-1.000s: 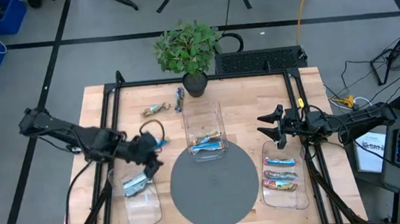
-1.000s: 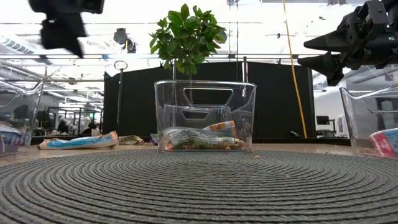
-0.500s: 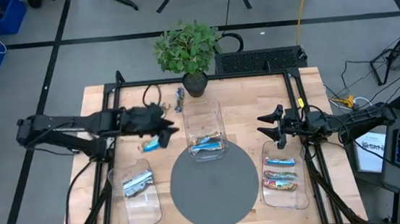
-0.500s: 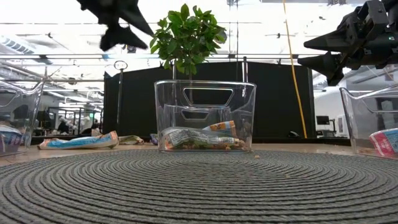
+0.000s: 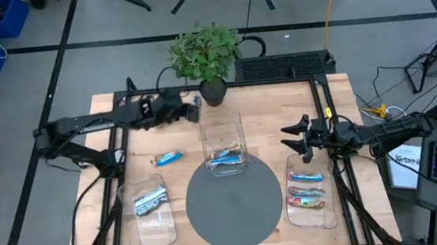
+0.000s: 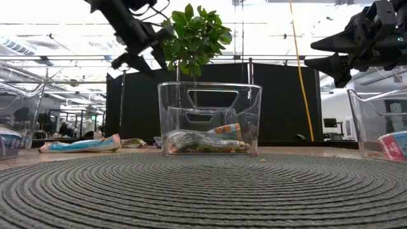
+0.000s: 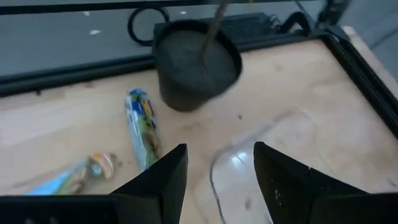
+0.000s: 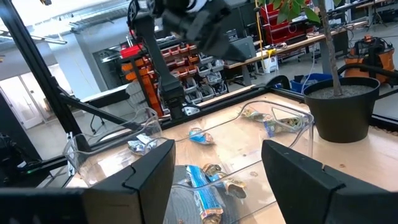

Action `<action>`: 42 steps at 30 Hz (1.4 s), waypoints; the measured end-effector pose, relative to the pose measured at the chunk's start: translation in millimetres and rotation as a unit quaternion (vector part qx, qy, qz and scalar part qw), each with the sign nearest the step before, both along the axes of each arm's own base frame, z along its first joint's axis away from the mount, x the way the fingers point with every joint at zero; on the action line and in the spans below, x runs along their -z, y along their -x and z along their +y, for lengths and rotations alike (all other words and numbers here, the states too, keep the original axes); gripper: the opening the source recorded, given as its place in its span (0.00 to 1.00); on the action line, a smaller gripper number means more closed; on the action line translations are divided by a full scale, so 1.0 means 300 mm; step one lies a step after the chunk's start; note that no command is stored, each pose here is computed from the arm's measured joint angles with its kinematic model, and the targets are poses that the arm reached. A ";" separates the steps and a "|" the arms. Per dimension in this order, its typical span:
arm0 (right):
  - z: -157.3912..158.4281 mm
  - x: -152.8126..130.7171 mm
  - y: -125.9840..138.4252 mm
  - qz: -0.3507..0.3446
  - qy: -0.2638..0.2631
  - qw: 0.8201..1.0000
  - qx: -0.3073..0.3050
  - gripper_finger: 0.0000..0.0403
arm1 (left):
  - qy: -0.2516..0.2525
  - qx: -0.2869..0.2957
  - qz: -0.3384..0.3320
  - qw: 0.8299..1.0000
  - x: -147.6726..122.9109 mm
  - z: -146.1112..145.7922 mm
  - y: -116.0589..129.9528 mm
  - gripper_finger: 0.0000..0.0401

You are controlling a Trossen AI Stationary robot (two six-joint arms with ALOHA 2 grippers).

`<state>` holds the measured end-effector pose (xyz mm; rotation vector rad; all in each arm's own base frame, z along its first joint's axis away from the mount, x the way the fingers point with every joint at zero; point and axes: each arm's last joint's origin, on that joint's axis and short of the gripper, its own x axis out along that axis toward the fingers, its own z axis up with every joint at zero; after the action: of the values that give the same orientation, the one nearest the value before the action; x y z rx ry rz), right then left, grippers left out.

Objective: Pick and place Granola Bars by type
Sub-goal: Put the green granola bar into the left transparent bin

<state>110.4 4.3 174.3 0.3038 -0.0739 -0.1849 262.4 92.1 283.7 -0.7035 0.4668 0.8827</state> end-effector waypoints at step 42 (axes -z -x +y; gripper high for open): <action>0.000 0.001 -0.001 0.002 0.000 1.000 0.000 0.58 | -0.025 -0.071 0.067 0.995 0.228 0.042 0.162 0.46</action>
<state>110.6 4.3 174.1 0.3030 -0.0703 -0.1851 213.8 104.9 215.2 -0.6397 0.5159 1.0772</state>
